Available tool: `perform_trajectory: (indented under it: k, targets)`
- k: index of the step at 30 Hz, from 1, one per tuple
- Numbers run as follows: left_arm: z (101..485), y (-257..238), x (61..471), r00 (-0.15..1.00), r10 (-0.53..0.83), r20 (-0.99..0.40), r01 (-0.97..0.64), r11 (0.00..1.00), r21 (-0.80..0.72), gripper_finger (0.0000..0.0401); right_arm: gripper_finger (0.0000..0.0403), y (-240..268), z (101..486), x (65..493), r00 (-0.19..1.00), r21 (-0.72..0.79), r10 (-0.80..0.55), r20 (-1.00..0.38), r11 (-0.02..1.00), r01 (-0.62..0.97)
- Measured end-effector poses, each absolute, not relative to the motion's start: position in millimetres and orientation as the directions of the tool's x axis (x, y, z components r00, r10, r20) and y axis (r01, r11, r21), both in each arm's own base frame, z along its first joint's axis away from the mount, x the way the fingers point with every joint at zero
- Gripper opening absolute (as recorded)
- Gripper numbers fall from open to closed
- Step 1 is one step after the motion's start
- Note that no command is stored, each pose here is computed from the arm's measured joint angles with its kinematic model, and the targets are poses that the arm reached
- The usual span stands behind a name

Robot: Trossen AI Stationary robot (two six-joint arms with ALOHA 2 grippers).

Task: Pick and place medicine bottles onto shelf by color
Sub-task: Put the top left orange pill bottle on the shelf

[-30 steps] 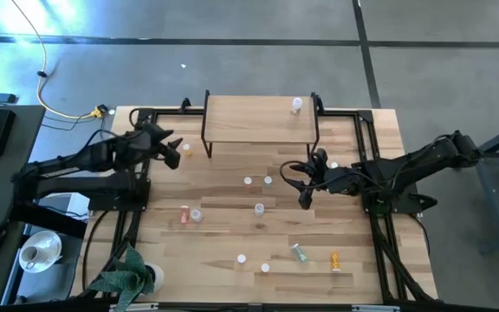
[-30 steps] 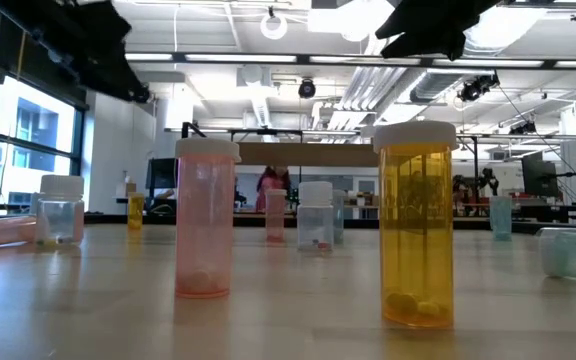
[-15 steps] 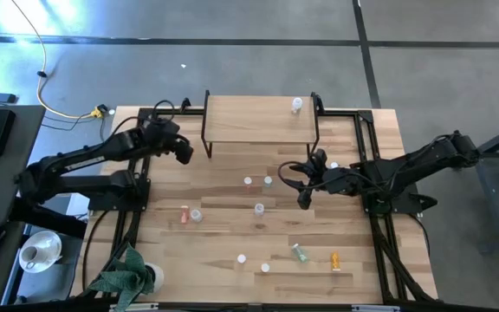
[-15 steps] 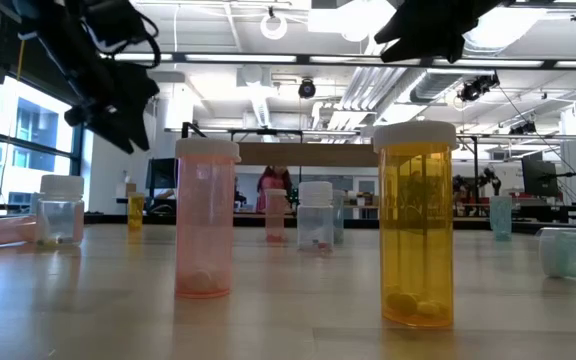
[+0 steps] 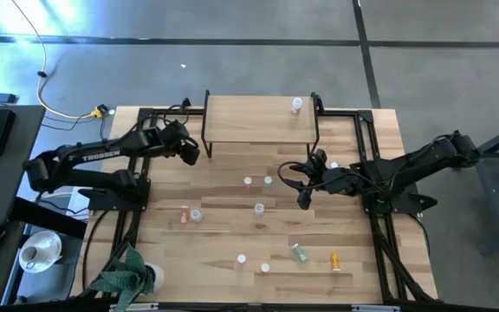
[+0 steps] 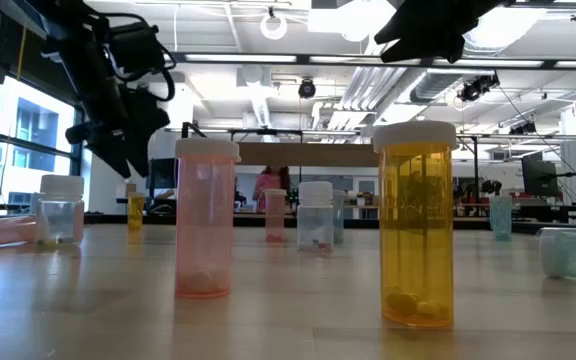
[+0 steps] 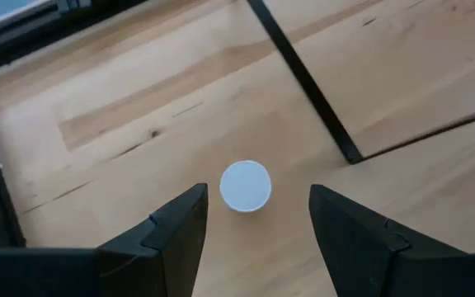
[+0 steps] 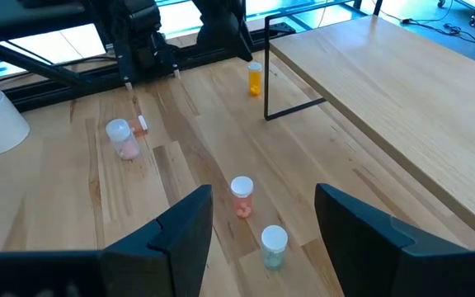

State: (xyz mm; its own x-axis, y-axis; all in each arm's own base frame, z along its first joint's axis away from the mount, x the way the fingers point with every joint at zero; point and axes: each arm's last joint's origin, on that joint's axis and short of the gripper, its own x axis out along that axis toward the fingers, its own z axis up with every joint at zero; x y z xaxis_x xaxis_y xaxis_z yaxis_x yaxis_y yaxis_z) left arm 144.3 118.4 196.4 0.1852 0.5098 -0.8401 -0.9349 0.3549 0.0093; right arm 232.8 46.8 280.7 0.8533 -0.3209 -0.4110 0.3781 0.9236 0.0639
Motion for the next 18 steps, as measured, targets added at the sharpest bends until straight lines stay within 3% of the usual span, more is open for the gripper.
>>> perform_trajectory:
  k: [18]
  targets:
    - [171,132,160,0.100,0.500,-0.860,-0.938,0.337,0.087,0.0201,0.0204,47,281,233,0.853,0.064,-0.321,-0.411,0.924,0.378]
